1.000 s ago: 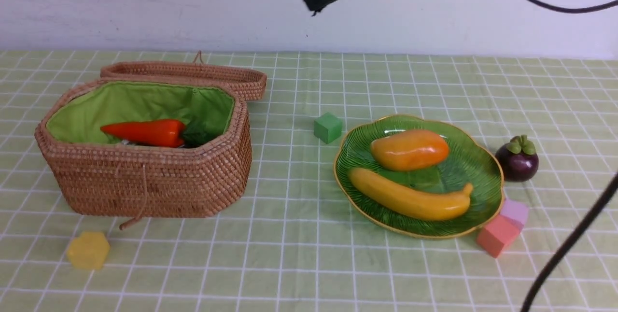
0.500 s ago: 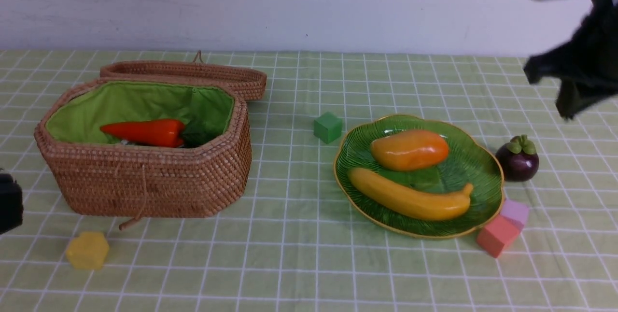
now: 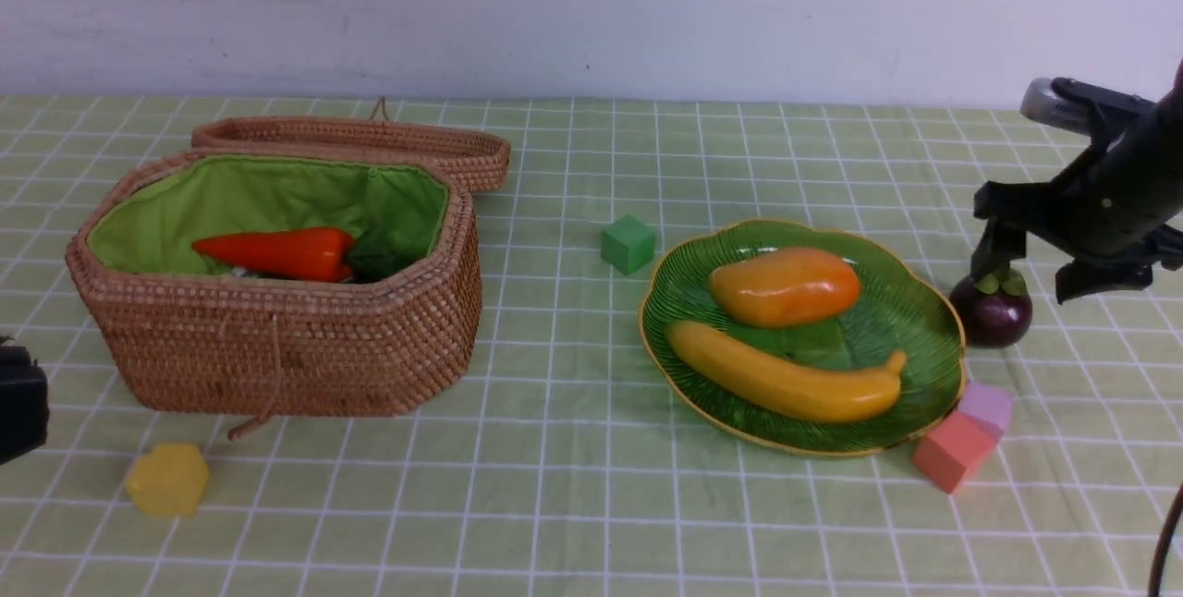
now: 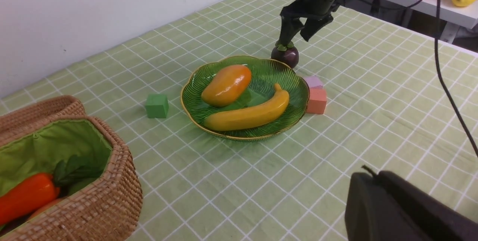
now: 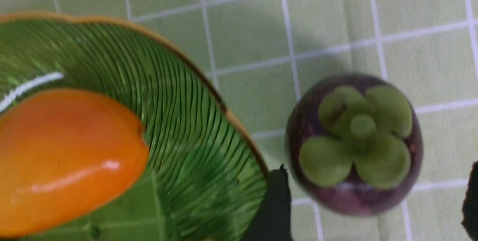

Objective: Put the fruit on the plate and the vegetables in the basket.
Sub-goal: Use the right arm to grab a mangosteen and put it into the right plate

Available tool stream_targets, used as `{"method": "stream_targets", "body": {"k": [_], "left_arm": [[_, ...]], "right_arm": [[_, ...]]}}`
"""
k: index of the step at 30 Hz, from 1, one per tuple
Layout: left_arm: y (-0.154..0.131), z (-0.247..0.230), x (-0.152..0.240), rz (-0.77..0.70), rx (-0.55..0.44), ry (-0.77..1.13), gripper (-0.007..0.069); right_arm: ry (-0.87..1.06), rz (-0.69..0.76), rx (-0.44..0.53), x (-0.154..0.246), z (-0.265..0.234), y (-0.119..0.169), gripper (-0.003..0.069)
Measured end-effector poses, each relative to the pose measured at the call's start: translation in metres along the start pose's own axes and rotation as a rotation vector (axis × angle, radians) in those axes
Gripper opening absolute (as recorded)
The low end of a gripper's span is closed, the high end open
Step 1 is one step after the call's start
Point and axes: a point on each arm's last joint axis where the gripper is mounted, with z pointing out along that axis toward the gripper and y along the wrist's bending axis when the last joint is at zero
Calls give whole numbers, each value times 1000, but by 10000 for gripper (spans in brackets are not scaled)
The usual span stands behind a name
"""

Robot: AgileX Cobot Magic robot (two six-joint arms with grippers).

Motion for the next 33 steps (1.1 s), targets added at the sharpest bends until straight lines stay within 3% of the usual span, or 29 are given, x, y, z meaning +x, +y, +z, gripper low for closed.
{"method": "stream_targets", "body": {"k": [5, 12, 33], "left_arm": [[0, 0, 0, -1, 1, 0, -11], [0, 0, 0, -3, 3, 0, -11], [0, 0, 0, -4, 4, 1, -10]], "right_arm": [[-43, 21, -5, -6, 20, -2, 672], [-53, 67, 4, -6, 42, -7, 582], [-14, 51, 49, -2, 52, -13, 519]]}}
